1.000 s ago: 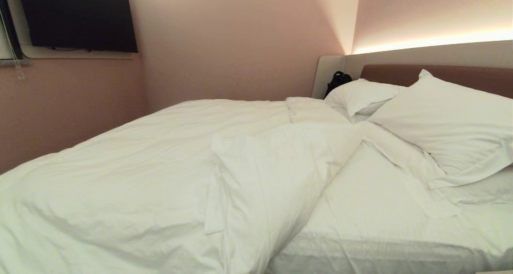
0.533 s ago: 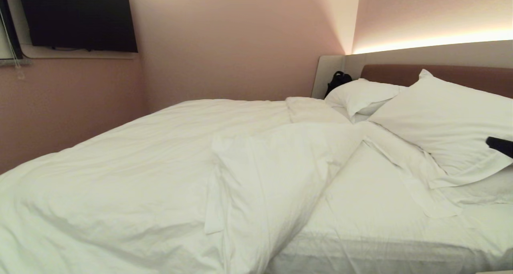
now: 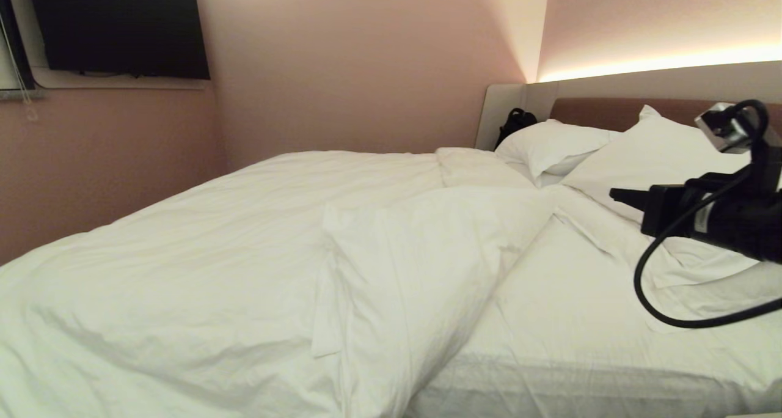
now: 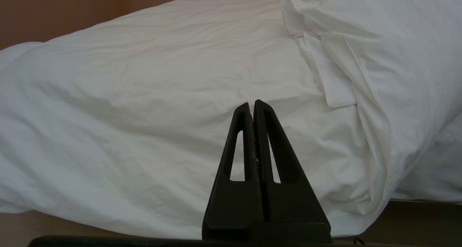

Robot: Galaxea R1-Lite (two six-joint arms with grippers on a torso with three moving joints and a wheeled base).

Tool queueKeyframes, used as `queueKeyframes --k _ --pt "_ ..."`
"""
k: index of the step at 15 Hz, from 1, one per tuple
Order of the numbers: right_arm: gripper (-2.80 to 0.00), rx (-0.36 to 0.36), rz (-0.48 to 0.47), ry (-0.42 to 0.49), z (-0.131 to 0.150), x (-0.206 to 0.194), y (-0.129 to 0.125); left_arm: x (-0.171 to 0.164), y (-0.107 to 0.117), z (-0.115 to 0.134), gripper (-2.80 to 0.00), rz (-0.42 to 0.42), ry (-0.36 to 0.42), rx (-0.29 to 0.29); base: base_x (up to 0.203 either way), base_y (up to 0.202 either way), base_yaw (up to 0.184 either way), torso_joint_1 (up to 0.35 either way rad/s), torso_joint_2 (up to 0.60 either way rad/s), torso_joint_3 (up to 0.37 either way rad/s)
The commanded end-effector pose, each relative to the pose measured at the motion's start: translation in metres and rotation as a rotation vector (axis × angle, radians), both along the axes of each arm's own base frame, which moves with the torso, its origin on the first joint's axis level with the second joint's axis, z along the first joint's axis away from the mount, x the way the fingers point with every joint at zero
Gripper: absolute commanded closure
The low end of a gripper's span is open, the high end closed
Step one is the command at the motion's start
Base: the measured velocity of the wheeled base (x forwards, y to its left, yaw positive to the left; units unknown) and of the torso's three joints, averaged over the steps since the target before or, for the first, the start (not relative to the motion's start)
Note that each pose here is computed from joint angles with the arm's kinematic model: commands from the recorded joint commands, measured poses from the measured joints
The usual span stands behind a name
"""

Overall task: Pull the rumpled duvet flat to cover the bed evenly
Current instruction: Hold the folded corner of the quilt

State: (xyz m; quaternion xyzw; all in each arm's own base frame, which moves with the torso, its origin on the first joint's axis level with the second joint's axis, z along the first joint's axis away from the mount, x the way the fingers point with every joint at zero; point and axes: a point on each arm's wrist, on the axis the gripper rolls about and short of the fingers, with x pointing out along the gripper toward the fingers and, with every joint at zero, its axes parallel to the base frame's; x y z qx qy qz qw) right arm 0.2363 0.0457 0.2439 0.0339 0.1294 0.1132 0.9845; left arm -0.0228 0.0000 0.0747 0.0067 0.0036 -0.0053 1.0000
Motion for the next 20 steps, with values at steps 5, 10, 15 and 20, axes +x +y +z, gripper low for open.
queueKeyframes --k 5,10,15,20 --pt "0.00 -0.054 0.022 0.147 -0.048 0.070 0.040 0.000 0.000 0.000 0.00 0.000 0.000 0.000 0.000 0.000 0.000 0.000 0.00 0.000" --pt "0.00 -0.093 0.067 0.177 -0.063 0.076 0.072 0.000 0.000 0.000 0.00 0.000 0.000 0.000 0.000 0.000 0.000 0.000 0.00 0.000" --pt "0.00 -0.124 0.123 0.172 -0.081 0.075 0.106 0.000 0.000 0.000 0.00 0.000 0.000 0.000 0.000 0.000 0.000 0.000 0.00 0.000" --pt "0.00 -0.194 0.149 0.104 -0.102 0.079 0.134 0.000 0.000 0.000 0.00 0.000 0.000 0.000 0.000 0.000 0.000 0.000 0.00 0.000"
